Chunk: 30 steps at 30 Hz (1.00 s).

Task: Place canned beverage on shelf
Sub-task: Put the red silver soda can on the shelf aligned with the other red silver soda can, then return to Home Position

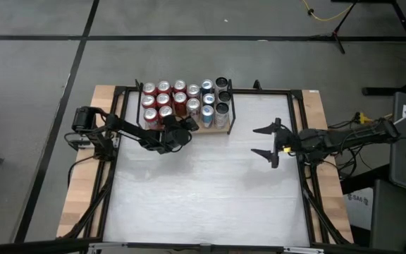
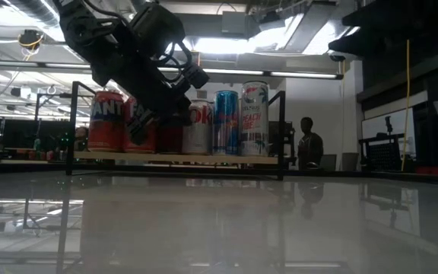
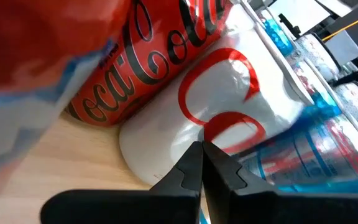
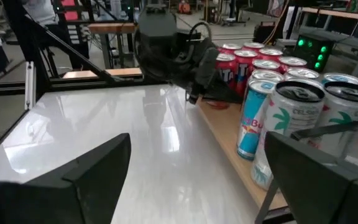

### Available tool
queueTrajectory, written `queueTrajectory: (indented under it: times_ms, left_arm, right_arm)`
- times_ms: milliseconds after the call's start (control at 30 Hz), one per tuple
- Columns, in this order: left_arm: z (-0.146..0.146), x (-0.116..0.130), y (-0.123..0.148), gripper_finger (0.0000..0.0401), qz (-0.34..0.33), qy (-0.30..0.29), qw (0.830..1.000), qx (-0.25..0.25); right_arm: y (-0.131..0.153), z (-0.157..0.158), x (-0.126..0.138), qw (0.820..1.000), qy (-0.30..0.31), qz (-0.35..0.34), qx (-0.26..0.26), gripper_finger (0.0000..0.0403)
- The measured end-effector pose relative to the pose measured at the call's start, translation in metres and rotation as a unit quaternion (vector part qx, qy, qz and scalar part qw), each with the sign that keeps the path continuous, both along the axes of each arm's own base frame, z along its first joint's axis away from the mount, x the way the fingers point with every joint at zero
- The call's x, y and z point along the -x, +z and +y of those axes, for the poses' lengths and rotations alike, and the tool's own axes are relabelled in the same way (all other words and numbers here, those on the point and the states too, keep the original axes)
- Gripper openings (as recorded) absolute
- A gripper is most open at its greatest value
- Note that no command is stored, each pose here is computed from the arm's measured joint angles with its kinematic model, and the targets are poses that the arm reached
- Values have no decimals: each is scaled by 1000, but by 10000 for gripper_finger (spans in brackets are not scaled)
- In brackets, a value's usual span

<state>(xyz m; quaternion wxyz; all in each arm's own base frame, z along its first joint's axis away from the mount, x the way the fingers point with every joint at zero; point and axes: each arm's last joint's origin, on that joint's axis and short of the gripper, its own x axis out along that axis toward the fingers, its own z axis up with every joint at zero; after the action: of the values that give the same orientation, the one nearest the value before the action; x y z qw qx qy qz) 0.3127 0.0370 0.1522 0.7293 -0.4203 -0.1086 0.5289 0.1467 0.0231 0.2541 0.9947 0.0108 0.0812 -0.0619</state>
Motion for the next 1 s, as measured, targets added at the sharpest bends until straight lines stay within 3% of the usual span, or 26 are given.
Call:
queueTrajectory:
  times_ms: [300, 533, 633, 767, 900, 1000]
  left_arm:
    - [-35, 1, 14, 0, -13, -28, 999, -27]
    - [-70, 14, 53, 0, -9, -137, 989, -49]
    - [-76, 25, 82, 0, 8, -210, 974, -84]
    - [-72, 52, 129, 0, 28, -291, 941, -169]
    - [-60, 93, 172, 0, 39, -310, 914, -258]
    - [-52, 127, 189, 0, 65, -315, 900, -296]
  right_arm:
    - [-11, -6, 26, 999, 1, -44, 3, 358]
    - [-17, -11, 46, 997, -4, -75, -4, 358]
    - [-18, -12, 53, 997, -5, -82, -6, 358]
    - [-19, -15, 61, 996, -15, -89, -8, 358]
    - [-19, -17, 69, 995, -23, -99, -10, 358]
    - [-20, -18, 74, 994, -31, -103, -20, 358]
